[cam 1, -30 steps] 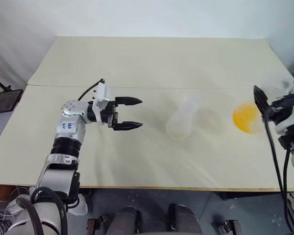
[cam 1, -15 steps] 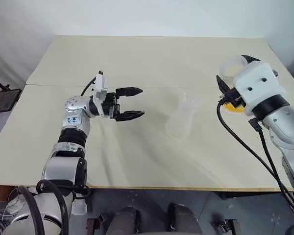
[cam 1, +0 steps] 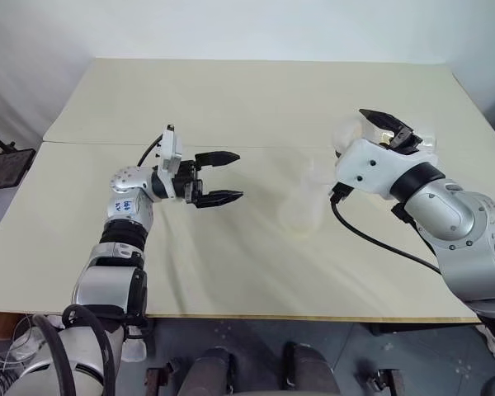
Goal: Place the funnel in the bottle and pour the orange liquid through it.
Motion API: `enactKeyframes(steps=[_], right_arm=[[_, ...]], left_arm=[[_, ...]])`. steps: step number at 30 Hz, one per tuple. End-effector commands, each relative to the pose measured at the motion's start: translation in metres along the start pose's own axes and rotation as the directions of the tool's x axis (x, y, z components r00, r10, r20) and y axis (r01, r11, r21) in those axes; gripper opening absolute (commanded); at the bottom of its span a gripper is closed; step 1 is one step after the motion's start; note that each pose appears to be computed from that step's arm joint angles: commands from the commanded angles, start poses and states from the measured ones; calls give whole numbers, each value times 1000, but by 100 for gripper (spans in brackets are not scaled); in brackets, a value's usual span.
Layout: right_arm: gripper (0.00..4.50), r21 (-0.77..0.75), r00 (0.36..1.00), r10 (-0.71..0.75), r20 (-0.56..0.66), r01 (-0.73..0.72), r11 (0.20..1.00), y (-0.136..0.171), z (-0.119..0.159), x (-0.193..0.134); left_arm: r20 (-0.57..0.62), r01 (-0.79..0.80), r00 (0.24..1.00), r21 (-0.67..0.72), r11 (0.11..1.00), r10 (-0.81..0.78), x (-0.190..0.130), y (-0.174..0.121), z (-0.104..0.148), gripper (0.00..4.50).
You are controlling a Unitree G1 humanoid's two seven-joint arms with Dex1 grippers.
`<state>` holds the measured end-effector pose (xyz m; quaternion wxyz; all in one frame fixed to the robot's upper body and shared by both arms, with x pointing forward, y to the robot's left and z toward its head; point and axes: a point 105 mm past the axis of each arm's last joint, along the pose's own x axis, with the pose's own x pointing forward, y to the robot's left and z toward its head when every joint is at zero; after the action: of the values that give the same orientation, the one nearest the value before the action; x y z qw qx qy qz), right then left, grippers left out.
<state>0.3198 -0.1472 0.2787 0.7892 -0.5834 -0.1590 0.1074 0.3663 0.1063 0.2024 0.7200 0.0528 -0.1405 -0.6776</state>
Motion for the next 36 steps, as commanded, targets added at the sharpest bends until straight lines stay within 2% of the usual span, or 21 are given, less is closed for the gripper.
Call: enactKeyframes(steps=[1, 21, 36], right_arm=[[281, -102, 997, -65, 39, 69, 992, -20, 10, -3], [281, -291, 997, -47, 55, 61, 955, -25, 9, -9], [281, -422, 997, 11, 82, 25, 906, -15, 12, -8]], left_arm=[[10, 78, 997, 51, 996, -78, 4, -8, 8, 450], [35, 41, 998, 76, 996, -44, 21, -16, 1, 450], [37, 51, 998, 59, 997, -53, 23, -16, 0, 450]])
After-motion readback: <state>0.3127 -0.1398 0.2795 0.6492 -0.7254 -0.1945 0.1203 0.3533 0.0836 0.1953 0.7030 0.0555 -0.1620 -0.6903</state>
